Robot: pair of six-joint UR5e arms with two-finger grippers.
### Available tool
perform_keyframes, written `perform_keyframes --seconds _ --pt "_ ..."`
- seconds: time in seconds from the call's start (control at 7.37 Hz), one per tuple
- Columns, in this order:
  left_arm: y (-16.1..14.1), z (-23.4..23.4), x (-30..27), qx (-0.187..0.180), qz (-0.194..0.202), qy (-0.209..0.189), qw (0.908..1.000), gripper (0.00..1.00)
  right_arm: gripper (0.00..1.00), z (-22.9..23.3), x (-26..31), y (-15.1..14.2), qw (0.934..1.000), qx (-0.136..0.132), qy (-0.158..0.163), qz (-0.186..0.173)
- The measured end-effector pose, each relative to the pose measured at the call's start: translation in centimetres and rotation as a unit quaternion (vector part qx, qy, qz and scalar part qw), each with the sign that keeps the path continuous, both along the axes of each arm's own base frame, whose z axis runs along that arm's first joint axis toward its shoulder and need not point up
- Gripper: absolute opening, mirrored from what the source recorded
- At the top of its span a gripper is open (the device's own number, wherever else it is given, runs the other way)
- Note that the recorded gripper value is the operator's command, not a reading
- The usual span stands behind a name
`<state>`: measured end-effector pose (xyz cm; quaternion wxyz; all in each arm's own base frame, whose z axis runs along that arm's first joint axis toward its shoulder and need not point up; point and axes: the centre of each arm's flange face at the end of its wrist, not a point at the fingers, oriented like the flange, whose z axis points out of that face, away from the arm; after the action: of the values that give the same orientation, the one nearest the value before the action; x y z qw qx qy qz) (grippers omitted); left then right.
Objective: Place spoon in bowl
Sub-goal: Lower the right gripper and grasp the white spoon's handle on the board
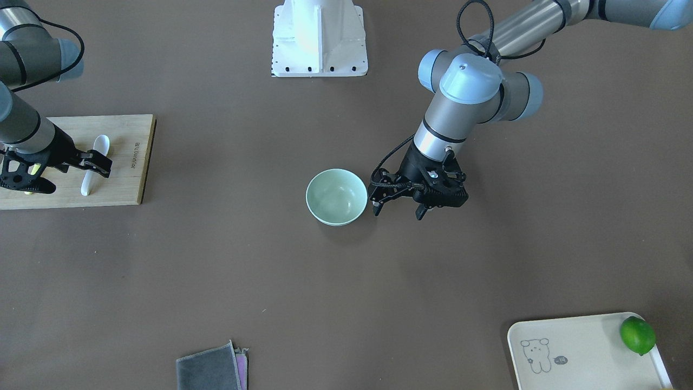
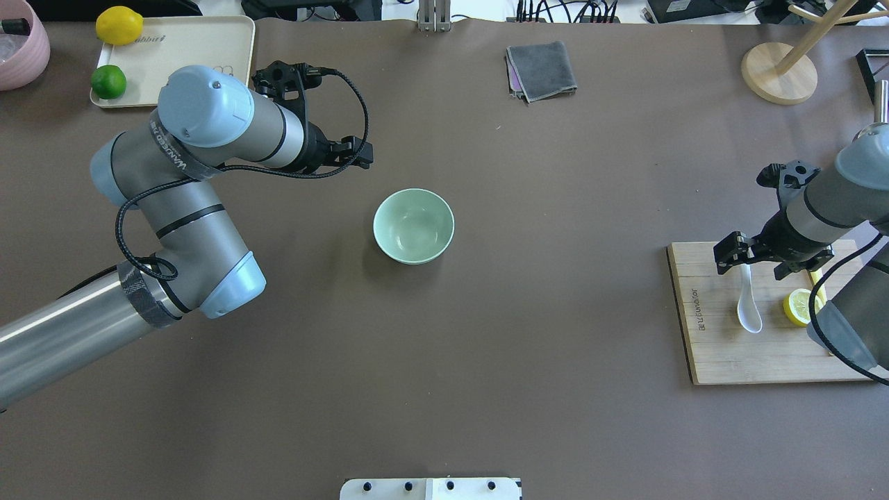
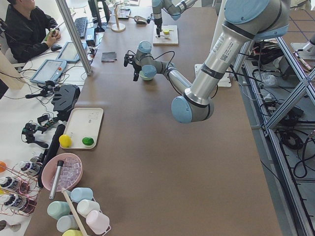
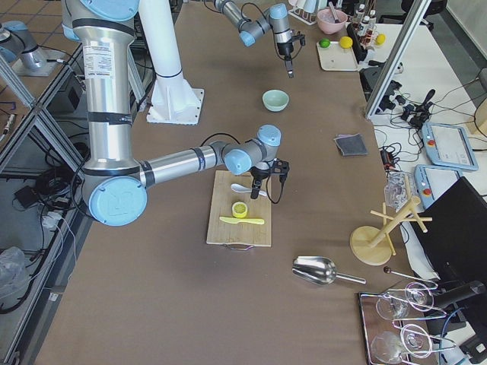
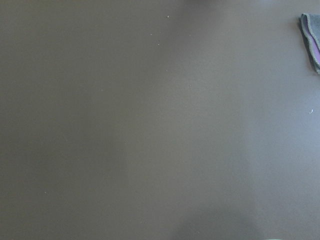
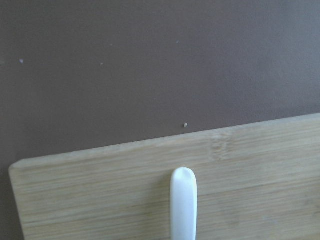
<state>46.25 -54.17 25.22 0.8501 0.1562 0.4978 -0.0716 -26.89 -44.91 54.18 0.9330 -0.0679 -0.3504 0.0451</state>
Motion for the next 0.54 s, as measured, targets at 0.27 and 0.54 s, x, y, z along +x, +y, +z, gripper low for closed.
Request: perform_keyframes --seconds 0.27,0.54 --pt "0.04 0.45 -0.05 -0.002 0.0 -0.002 1.0 0.98 0.76 0.37 -0.14 0.07 0.9999 0.003 0.01 0.003" --pt "0.08 0.66 -0.09 -0.002 0.0 -0.003 1.0 0.98 0.65 0.73 -0.35 0.22 0.9998 -0.004 0.016 0.01"
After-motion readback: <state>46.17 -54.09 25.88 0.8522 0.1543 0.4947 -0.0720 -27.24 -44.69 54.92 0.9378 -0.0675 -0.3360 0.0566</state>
